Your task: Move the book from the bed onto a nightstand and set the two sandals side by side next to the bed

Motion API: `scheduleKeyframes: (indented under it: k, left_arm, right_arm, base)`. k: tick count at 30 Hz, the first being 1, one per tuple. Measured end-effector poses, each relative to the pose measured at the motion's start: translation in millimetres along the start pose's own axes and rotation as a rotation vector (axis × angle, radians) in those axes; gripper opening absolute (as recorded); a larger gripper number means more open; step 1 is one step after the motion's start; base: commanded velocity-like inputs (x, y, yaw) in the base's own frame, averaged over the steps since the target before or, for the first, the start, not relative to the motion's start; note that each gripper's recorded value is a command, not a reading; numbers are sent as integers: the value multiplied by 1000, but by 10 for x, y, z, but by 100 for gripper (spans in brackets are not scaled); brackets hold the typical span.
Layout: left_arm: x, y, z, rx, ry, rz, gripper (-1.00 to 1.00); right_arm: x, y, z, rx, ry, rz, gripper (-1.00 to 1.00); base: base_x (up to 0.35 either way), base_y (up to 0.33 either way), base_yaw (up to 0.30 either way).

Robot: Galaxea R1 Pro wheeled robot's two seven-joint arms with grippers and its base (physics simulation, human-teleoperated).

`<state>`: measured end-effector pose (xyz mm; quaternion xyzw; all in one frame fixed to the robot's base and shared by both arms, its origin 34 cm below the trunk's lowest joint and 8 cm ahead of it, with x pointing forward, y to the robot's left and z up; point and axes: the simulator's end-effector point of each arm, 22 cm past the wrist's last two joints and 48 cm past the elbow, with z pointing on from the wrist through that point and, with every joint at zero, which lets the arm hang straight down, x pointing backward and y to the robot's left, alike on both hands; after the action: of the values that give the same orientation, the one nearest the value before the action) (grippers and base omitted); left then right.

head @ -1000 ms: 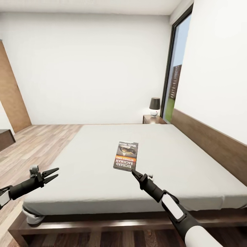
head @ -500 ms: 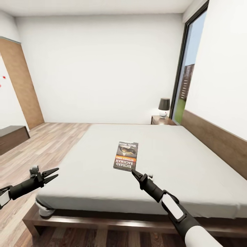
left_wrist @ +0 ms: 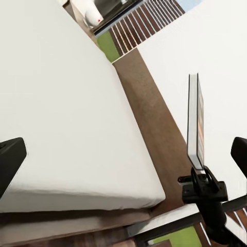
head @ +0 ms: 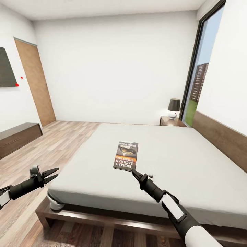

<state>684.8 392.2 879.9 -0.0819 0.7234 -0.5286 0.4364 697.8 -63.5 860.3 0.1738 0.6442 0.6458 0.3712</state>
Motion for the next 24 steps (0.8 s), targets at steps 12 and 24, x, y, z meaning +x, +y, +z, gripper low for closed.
scheduleKeyframes:
  k: [12,24]
  left_arm:
    - [0,6,0,-3,0,2,100]
    - [1,13,0,-6,0,3,100]
  right_arm:
    - [-1,1,1,0,0,0,-100]
    - [-1,1,1,0,0,0,-100]
  base:
    - [0,0,179]
    - [0,0,179]
